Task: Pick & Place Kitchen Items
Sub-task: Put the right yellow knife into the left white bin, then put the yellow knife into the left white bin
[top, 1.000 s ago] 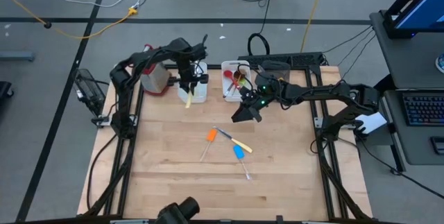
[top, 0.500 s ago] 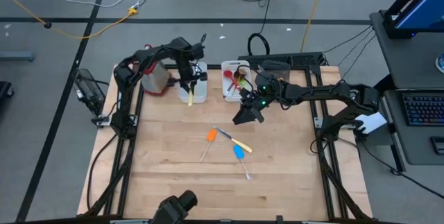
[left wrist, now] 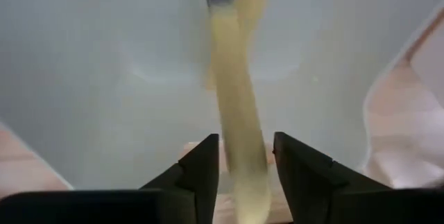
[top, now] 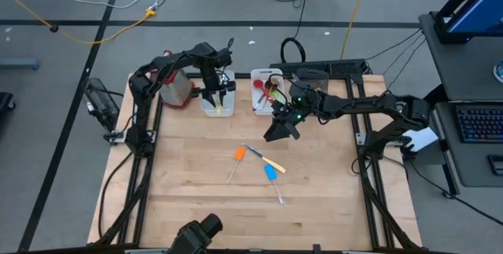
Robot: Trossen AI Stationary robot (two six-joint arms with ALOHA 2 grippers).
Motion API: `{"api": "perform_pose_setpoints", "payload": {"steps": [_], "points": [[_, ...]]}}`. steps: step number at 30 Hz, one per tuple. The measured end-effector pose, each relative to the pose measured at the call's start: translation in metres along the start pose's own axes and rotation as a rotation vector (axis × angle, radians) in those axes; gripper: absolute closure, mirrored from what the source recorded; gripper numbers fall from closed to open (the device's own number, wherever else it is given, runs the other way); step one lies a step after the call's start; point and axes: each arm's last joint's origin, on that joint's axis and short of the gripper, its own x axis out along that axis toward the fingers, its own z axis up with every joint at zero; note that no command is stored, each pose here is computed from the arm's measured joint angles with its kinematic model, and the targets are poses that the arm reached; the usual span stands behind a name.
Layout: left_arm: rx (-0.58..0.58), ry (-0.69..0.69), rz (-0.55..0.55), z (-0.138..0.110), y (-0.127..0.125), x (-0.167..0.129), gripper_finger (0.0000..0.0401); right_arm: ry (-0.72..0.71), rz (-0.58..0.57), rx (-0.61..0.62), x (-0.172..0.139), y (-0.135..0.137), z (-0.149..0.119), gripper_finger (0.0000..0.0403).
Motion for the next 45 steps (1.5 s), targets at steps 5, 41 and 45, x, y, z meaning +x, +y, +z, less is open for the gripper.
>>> {"api": "perform_pose_setpoints", "payload": {"steps": [5, 41, 45], "points": [[0.040, -0.014, -0.054, -0.004, 0.006, -0.016, 0.0255, 0.000, 0.000, 0.000, 0.000, 0.000, 0.000, 0.0273], [1.117, -0.956, -0.127, -0.292, 0.021, -0.069, 0.0261, 0.006, -0.248, -0.301, 0.056, 0.038, -0.034, 0.0273], [1.172, -0.960, -0.195, -0.292, 0.034, -0.045, 0.0261, 0.056, -0.339, -0.235, 0.060, 0.037, -0.045, 0.0273]]}}
